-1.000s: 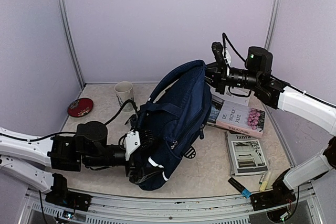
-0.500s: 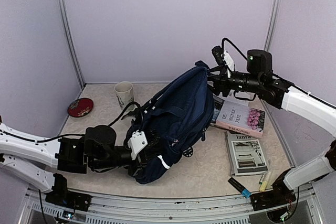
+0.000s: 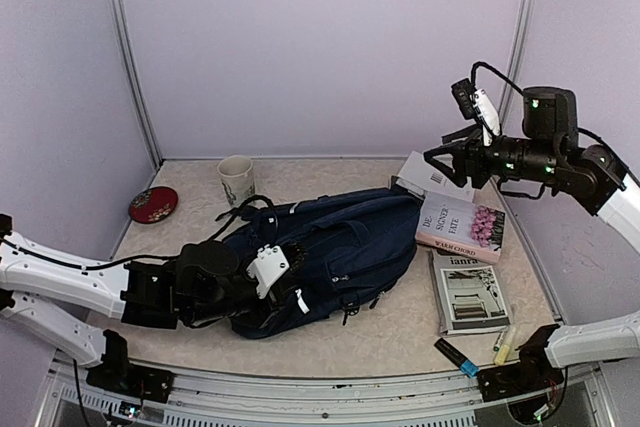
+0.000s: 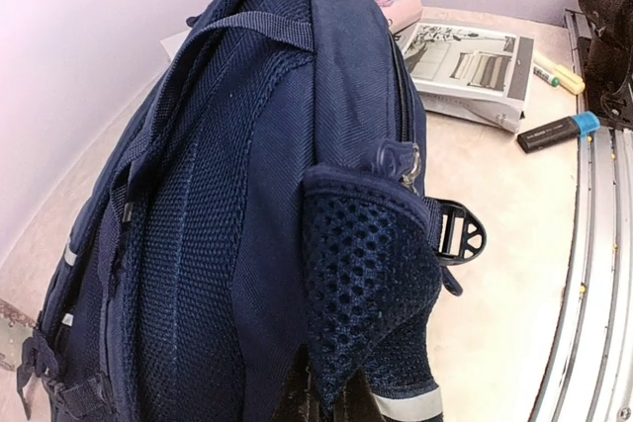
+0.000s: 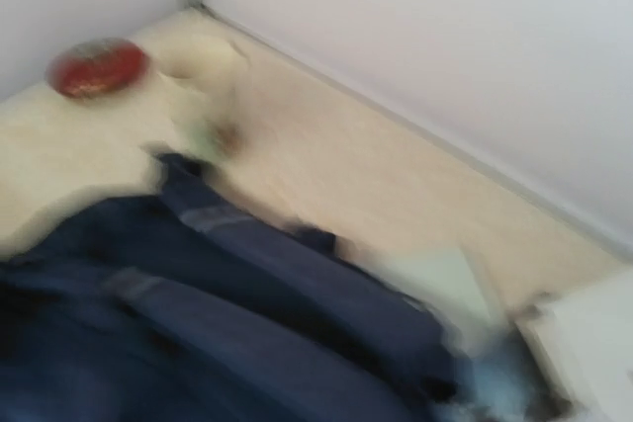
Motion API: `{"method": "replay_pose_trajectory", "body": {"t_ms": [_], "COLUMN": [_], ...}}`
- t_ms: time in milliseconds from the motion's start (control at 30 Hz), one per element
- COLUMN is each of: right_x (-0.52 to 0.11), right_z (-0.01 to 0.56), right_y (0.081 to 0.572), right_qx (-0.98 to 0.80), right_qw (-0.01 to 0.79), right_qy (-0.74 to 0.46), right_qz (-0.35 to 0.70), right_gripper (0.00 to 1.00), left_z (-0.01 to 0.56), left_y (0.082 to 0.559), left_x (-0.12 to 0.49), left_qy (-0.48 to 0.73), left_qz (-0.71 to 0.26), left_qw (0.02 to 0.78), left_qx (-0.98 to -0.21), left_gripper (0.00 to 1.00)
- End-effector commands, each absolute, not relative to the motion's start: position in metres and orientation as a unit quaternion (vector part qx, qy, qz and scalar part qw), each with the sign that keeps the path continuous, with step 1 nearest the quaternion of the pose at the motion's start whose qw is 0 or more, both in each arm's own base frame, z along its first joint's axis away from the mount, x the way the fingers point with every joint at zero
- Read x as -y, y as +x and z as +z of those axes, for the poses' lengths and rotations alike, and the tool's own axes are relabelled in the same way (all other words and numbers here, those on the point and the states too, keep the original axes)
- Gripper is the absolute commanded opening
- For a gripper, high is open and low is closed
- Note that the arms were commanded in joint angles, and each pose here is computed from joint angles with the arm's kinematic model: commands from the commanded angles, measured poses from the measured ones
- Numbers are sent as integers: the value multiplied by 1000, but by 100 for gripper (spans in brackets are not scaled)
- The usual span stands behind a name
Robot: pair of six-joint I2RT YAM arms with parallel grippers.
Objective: Pack the student bag
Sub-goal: Pass from the right arm to the left, then pick up the largest pocket of the bag from the student bag.
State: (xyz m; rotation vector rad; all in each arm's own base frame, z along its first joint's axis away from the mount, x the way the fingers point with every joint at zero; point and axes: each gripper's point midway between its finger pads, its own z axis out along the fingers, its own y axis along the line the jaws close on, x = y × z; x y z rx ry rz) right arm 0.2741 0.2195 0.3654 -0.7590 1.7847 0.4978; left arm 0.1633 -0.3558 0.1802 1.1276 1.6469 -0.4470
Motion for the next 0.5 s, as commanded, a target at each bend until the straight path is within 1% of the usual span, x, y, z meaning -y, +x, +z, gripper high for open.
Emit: {"method": "replay_pose_trajectory", "body": {"t_ms": [0,67,133,267,333,467], "right_x": [-283,-323,-349,-374,-383,-387], "right_z": [349,328,302,257,245,224], "right_y": [219,189,170,171,175,179], "right_qx": [-706,-674,-659,-669,-669,-667], "right_qw": [485,456,435,418,411,405], "right_qy": [-400,-450,-483,-501,-512,-530], "right_qz": [326,368,378,357,348,332], "right_gripper": [53,46,38,36,33,32], "left_z": [250,250,249,249,248,249], "left_y": [175,175,175,172,171,171], "left_x": [369,369,368,368,369,371], "left_qy": [392,390,390,398,404,405], "left_qz": [-248,-250,-250,-253,-254,-254], "left_qw": [592,591,590,587,585,586], "left_qx": [-659,-661,-662,-658,-655,-654], "left_gripper": [0,0,0,0,0,0]}}
